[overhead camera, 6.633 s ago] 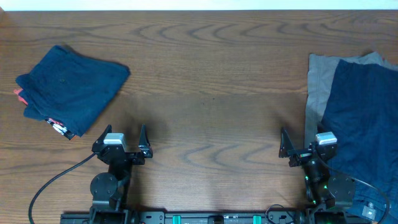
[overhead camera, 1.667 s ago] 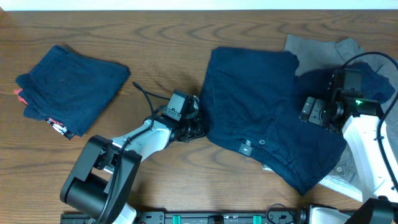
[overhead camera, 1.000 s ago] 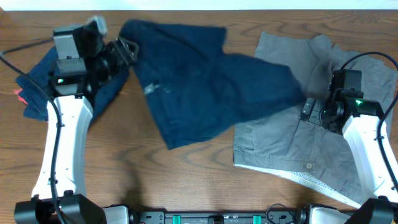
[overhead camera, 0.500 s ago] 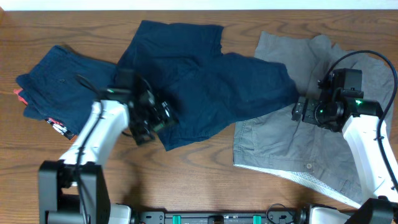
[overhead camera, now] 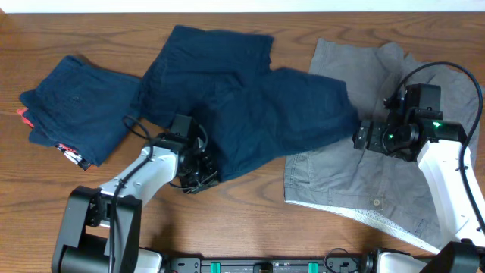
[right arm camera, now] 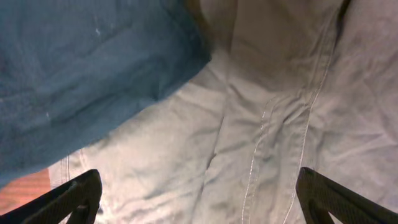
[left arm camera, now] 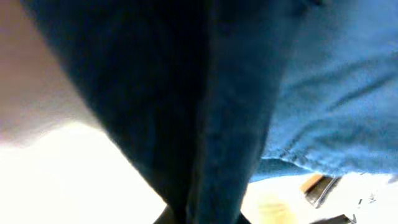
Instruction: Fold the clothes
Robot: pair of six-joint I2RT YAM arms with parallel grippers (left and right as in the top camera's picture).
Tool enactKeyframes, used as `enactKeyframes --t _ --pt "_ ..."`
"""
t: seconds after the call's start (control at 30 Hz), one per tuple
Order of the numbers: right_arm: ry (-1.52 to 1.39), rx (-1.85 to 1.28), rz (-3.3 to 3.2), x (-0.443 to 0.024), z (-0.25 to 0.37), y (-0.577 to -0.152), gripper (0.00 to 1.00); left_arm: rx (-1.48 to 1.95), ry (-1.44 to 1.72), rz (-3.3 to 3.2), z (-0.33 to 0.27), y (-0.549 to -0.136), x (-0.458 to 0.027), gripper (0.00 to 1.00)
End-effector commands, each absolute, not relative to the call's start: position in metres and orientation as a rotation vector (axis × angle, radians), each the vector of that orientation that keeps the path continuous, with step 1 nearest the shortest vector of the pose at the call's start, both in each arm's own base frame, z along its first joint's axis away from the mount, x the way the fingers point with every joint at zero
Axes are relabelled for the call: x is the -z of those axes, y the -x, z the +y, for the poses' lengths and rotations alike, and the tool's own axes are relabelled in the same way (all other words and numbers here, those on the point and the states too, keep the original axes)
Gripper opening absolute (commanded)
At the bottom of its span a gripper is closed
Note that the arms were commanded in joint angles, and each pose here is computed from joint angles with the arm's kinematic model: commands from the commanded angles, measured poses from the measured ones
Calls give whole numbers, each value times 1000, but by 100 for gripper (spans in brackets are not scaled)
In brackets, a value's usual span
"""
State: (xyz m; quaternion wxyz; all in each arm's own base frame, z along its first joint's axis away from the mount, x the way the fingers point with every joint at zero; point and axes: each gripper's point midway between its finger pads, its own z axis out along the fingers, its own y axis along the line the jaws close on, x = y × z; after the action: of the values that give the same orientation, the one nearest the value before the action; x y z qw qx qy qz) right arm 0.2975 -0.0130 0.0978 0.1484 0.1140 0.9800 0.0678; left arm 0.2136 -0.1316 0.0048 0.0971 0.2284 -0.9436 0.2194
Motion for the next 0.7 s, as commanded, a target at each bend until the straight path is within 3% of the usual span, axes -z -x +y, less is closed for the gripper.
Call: enactKeyframes --t 0.0,0.2,0.37,0.47,0.5,0.53,0.67 --pt "-293 -223 2842 -95 -6 -295 98 -493 -745 -2807 -92 -206 -11 6" --pt "-208 -319 2911 -79 19 -294 96 -239 -989 -2821 -15 -191 -32 6" --pt "-56 -367 2937 -59 48 -304 96 -262 -1222 -2854 19 -199 -48 6" --pt "-191 -287 2903 -47 45 -323 88 -260 -1312 -2862 32 -201 -52 6" --pt "-246 -284 2876 -45 45 -332 84 -259 -1329 -2861 35 -201 -53 6" --pt "-263 -337 2829 -44 51 -346 70 -259 -1338 -2858 37 -201 -53 6" --pt "-196 -547 2724 -41 77 -376 31 -260 -1334 -2859 37 -200 -53 6"
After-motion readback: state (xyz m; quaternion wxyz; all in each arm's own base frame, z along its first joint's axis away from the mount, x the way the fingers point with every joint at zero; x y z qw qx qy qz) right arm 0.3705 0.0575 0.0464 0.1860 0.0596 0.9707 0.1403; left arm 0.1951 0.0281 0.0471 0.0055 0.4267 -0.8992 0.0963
